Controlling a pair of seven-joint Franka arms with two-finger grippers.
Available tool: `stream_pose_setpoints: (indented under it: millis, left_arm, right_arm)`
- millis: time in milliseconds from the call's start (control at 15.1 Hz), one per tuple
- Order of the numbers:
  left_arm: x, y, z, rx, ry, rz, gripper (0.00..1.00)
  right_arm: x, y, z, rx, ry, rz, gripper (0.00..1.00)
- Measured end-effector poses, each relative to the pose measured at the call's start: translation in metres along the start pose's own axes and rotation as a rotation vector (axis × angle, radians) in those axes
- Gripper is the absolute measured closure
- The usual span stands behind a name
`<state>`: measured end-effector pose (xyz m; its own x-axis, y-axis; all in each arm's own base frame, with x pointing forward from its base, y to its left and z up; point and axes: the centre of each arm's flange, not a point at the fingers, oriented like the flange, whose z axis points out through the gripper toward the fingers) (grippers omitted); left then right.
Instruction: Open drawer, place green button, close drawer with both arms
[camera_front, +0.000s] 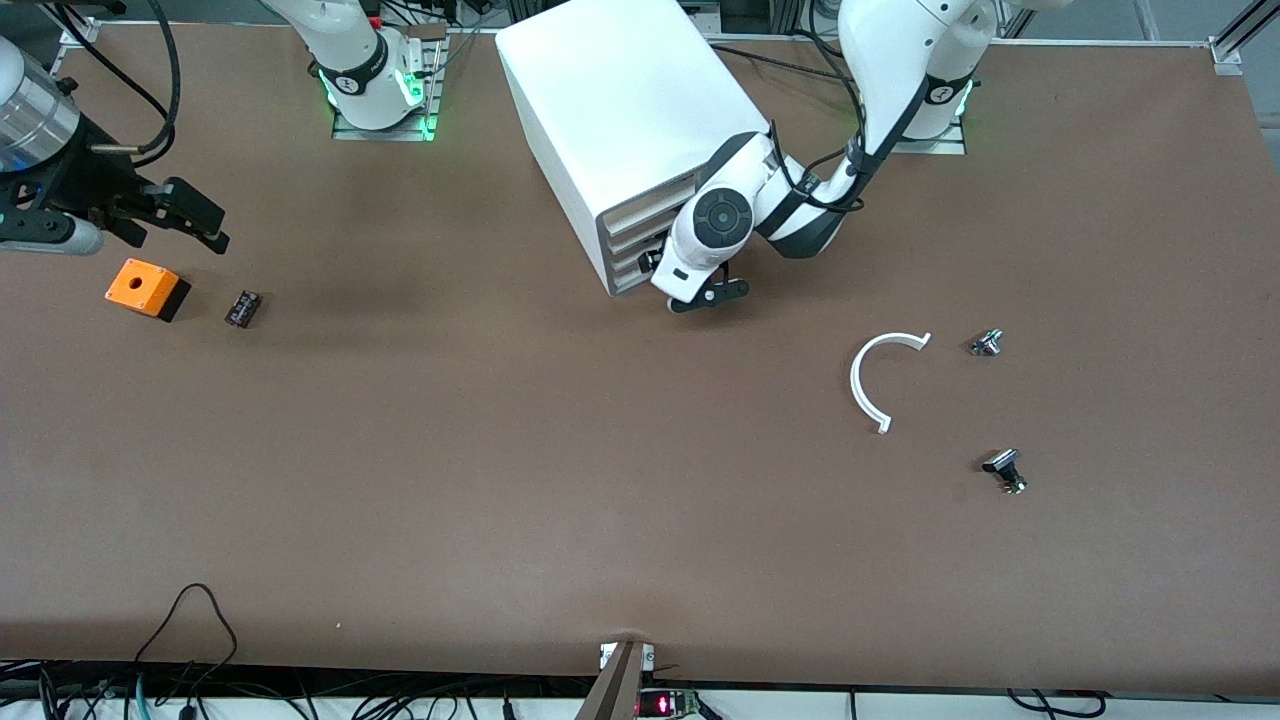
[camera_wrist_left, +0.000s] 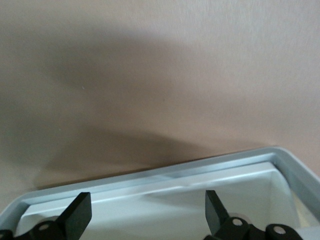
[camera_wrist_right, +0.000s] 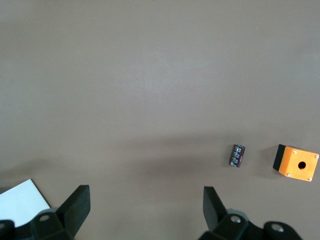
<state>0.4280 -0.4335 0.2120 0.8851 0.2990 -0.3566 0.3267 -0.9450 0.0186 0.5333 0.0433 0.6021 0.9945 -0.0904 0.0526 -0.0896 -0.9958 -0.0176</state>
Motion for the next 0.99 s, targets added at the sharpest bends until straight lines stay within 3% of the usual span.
stream_pose_setpoints:
  millis: [199,464,730,995]
  left_arm:
    - [0.042,-0.019,-0.039,0.014,0.015,-0.028,0.0]
    - [0.112,-0.063,-0.135,0.131,0.089,0.01,0.0]
    - [0.145,-0.106,-0.239,0.182,0.078,0.147,0.0]
    - [0.183,-0.174,-0.32,0.154,0.103,0.33,0.0]
  right_arm:
    - [-0.007,0.001,-0.003,-0.003,0.003,-0.008,0.0]
    - [-0.009,-0.003,-0.003,-0.009,0.005,-0.041,0.0]
    - [-0.011,-0.007,-0.006,-0.01,0.009,-0.087,0.0]
    - [-0.013,-0.006,-0.008,-0.01,0.005,-0.093,0.0]
